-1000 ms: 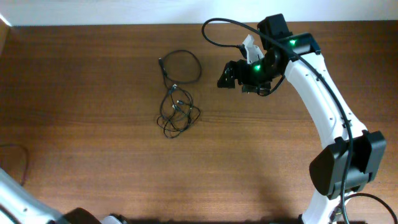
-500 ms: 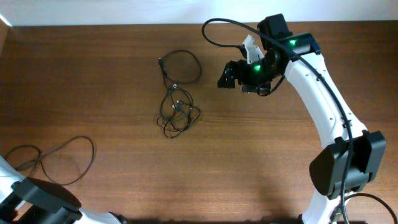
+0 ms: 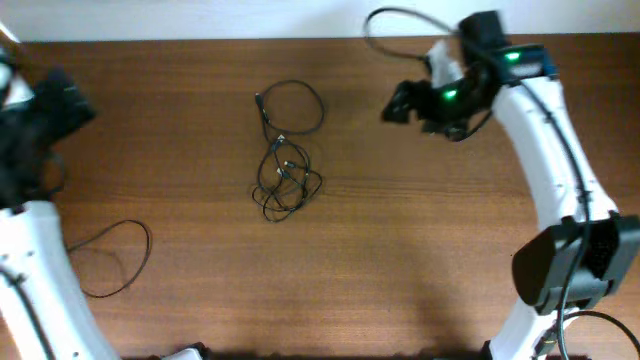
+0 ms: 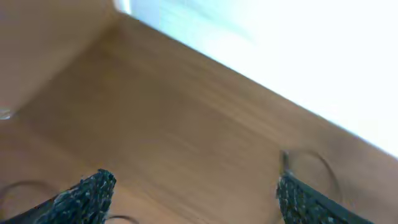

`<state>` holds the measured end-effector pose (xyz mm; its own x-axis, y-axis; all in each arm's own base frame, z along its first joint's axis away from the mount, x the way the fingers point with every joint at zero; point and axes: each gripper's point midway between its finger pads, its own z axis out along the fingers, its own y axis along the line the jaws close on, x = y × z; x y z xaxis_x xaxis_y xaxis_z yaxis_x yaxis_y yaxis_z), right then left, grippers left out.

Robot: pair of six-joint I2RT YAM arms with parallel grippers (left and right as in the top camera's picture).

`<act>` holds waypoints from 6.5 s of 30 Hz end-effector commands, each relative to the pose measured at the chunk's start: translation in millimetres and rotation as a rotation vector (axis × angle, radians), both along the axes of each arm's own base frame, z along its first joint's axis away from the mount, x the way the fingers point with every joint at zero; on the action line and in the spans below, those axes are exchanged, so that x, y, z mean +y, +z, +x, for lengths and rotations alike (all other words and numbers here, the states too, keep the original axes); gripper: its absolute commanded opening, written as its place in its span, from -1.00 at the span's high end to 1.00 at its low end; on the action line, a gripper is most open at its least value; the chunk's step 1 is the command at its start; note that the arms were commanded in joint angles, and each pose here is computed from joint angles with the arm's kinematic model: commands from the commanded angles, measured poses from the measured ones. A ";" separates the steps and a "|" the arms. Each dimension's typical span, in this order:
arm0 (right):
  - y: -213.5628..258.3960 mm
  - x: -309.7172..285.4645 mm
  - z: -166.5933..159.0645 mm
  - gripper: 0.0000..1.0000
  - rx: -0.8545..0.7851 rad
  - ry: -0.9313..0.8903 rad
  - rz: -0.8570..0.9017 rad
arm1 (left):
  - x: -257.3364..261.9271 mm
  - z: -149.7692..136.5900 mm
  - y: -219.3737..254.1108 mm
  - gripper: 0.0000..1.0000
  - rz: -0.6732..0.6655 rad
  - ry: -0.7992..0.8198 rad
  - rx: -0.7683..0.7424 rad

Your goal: Untangle cables

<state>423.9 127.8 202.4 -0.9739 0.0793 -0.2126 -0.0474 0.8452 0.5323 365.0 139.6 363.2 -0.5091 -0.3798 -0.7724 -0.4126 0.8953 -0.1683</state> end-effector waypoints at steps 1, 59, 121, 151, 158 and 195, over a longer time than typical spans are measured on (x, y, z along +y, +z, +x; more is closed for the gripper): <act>42.3 -55.7 0.9 -0.89 -0.095 -0.075 -0.031 | -74.0 36.1 -49.0 -0.71 0.020 -0.265 0.132; 47.9 74.2 -10.7 -0.94 -0.095 0.161 0.185 | -225.4 8.0 88.2 1.00 0.030 -0.563 -0.245; 51.0 193.5 5.3 -0.50 -0.240 0.199 0.247 | -213.3 54.8 121.8 1.00 -0.509 -0.211 -0.448; -71.7 209.2 -23.5 0.92 0.305 0.233 0.380 | -217.1 55.5 64.1 1.00 -0.050 -0.469 -0.220; -5.5 156.6 -0.2 0.92 0.023 0.139 0.207 | -247.2 34.7 -25.8 1.00 -0.094 -0.701 0.118; 289.3 -59.8 -89.4 0.92 -0.629 0.074 0.640 | -293.7 56.5 -274.8 1.00 -0.137 -1.300 0.626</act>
